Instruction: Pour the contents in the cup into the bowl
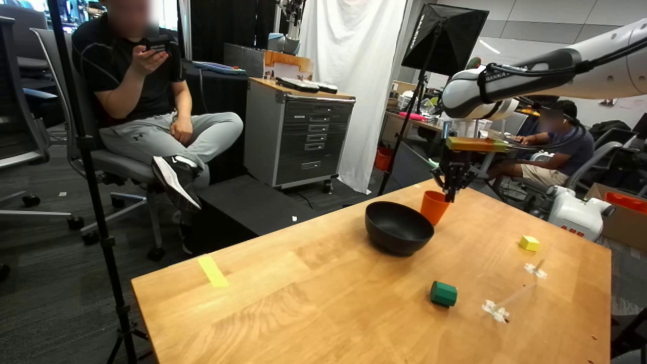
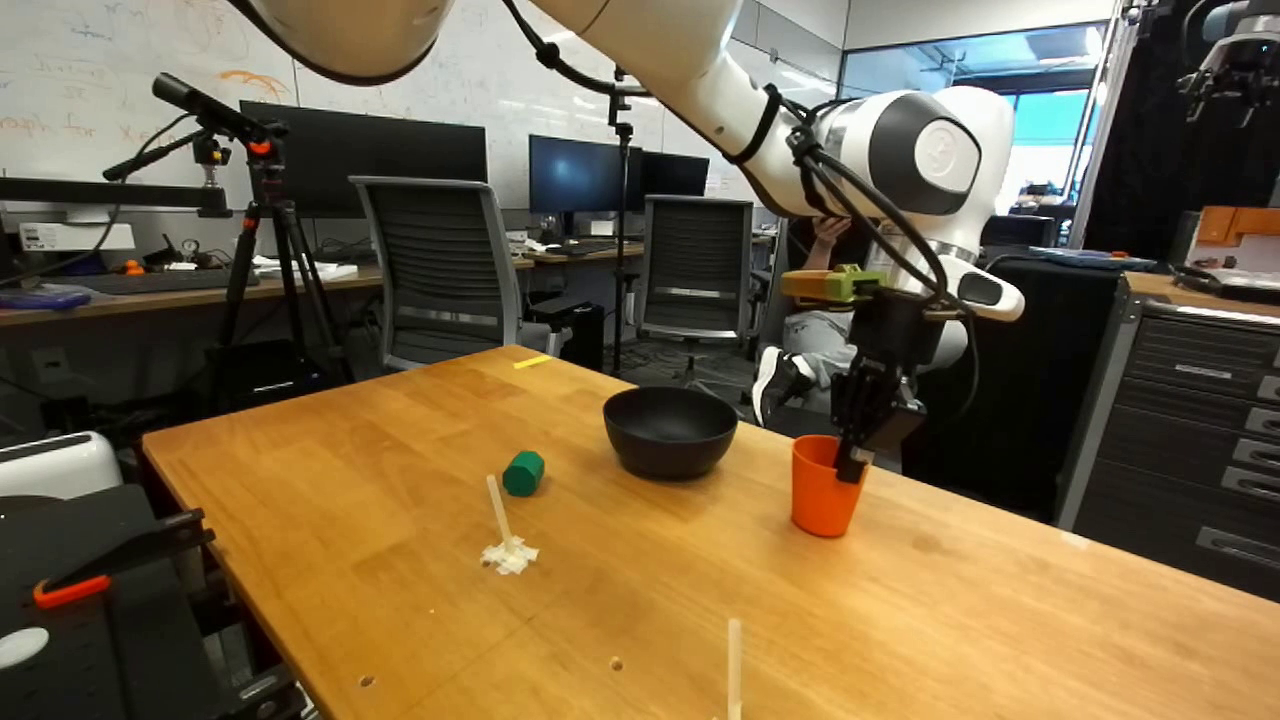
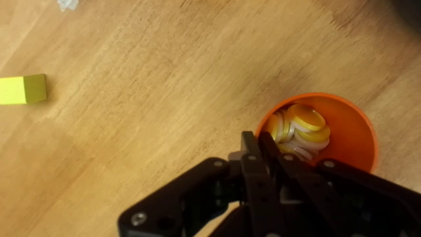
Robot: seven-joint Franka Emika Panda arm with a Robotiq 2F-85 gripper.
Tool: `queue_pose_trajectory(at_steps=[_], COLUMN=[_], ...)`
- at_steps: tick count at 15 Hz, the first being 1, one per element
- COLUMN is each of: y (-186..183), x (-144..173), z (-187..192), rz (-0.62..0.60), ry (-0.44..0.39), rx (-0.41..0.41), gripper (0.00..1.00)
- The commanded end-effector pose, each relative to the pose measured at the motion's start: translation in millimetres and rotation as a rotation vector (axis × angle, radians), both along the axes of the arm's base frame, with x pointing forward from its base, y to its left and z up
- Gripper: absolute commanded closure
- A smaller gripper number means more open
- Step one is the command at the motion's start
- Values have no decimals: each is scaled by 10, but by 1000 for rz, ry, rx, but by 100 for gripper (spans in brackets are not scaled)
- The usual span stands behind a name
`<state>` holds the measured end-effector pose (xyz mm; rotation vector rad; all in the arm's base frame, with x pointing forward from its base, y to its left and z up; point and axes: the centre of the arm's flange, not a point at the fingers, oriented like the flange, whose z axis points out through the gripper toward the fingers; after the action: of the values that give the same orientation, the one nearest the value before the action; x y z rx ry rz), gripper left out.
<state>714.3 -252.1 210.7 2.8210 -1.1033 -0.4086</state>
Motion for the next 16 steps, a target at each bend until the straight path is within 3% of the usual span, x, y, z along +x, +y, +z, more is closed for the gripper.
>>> queue_pose_trajectory(at_steps=[1, 16], y=[-31, 87], x=[124, -89], z=[11, 176], rz=[0, 74], ry=[10, 3], rx=[-29, -12], gripper=[94, 96])
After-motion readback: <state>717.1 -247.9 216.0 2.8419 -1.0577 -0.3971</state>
